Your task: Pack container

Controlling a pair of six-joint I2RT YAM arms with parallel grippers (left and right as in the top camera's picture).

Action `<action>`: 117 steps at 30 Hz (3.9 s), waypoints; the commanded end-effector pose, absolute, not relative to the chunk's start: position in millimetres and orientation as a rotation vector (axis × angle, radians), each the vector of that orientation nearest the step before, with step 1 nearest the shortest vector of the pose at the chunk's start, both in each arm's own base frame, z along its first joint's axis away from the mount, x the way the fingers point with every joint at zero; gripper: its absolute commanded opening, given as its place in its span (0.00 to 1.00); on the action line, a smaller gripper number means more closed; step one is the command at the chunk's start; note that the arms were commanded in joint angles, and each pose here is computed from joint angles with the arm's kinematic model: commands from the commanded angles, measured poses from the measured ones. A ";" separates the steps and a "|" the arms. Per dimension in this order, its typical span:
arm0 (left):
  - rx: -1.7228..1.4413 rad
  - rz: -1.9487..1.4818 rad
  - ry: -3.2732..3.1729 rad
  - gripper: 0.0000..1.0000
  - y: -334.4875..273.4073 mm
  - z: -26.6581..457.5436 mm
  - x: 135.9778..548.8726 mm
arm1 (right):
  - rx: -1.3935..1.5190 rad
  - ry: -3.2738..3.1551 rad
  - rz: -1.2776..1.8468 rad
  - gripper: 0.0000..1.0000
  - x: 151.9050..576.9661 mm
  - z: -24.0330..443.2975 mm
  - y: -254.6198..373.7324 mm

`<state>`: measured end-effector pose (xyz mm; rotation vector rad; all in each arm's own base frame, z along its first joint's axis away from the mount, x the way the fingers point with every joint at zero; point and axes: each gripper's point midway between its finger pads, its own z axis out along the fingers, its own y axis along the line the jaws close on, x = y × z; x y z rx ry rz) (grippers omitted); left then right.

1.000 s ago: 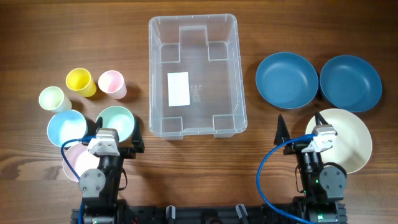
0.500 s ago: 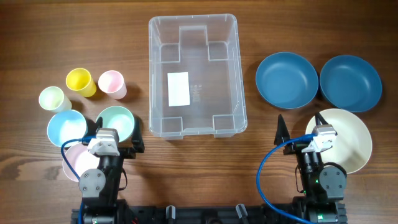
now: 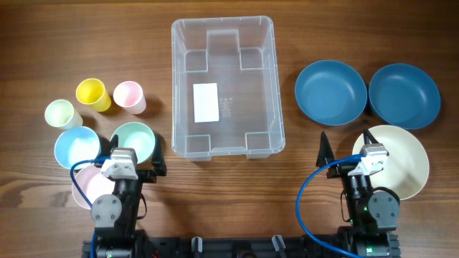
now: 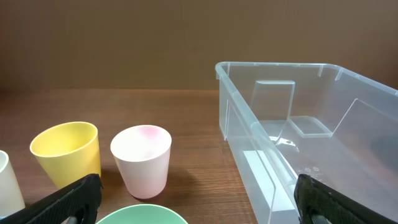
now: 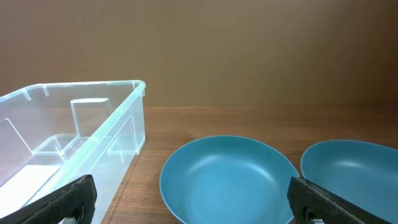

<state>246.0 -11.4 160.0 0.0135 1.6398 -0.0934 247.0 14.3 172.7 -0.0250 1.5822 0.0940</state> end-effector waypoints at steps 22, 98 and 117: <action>0.002 -0.090 1.643 1.00 -10.2 157.4 246.0 | -0.013 1.582 0.101 1.00 247.2 172.7 14.0; -0.363 -0.369 2.500 1.00 -30.5 163.4 297.5 | 1.679 2.509 0.105 0.40 332.9 7.9 -2.1; -0.363 -0.369 2.500 1.00 -30.5 163.3 297.4 | 1.495 2.529 0.145 0.04 353.5 20.8 -3.1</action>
